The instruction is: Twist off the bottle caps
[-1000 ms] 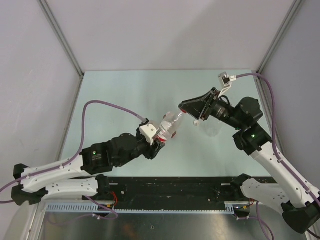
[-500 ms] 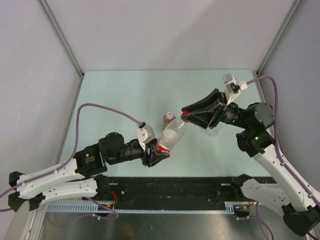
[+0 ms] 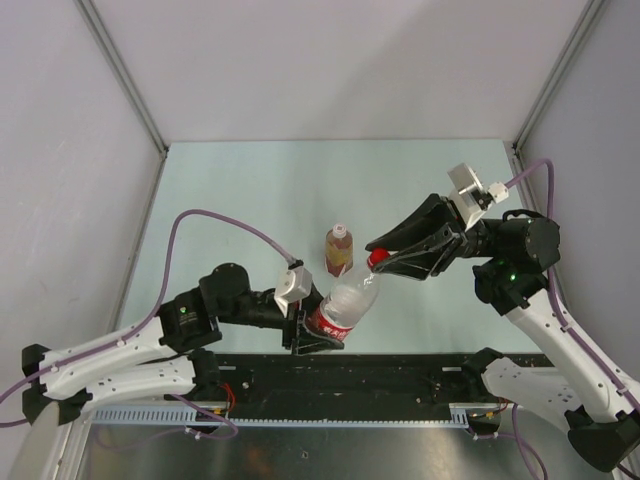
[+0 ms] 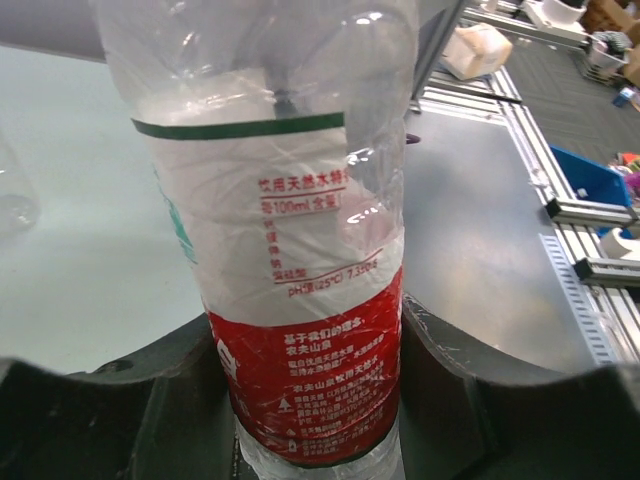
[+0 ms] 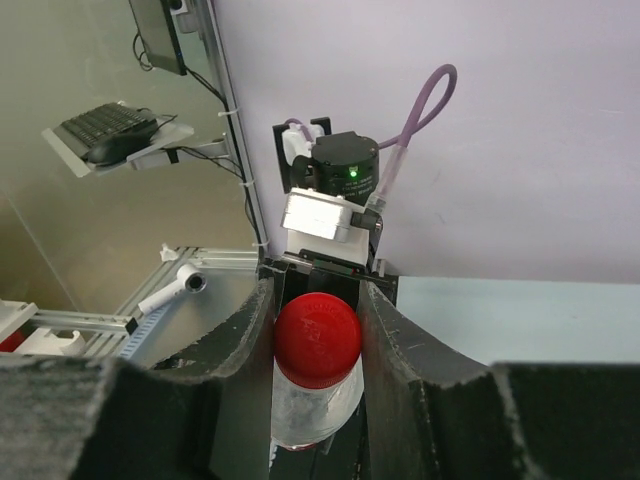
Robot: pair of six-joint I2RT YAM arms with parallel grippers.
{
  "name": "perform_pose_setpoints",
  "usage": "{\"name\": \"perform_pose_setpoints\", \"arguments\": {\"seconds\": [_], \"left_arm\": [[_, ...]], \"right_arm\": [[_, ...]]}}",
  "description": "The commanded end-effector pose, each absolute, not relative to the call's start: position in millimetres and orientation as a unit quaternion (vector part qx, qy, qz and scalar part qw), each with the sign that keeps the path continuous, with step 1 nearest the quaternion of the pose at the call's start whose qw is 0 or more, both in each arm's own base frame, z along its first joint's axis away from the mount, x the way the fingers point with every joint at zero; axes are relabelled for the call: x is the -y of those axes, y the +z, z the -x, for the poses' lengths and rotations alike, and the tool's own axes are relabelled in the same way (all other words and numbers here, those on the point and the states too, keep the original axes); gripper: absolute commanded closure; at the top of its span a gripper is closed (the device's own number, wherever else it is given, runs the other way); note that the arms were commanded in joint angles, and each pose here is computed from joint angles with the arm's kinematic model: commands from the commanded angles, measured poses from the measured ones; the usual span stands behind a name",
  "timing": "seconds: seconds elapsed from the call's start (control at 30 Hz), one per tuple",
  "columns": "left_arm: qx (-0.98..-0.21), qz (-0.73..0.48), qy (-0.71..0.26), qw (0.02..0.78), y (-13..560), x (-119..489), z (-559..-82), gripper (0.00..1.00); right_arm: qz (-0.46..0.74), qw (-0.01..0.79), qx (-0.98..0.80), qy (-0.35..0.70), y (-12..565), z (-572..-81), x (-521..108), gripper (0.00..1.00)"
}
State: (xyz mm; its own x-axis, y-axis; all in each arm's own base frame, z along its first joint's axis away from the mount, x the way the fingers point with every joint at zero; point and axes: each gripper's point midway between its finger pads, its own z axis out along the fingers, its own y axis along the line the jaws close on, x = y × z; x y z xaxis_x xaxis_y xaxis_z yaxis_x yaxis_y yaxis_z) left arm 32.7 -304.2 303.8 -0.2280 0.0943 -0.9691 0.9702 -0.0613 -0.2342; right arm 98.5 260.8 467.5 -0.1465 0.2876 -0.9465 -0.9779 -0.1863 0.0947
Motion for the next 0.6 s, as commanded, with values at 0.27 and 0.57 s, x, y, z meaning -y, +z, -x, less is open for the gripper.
{"name": "perform_pose_setpoints", "arguments": {"seconds": [0.27,0.57], "left_arm": [[-0.369,-0.507,-0.613,0.480,378.3,288.9,1.5,0.99],[-0.460,-0.451,-0.542,0.539,359.8,285.6,-43.5,1.00]], "right_arm": [[0.389,0.481,-0.448,0.646,452.8,-123.3,-270.4,0.67],[0.363,0.507,-0.417,0.661,482.0,-115.5,-256.9,0.17]]}}
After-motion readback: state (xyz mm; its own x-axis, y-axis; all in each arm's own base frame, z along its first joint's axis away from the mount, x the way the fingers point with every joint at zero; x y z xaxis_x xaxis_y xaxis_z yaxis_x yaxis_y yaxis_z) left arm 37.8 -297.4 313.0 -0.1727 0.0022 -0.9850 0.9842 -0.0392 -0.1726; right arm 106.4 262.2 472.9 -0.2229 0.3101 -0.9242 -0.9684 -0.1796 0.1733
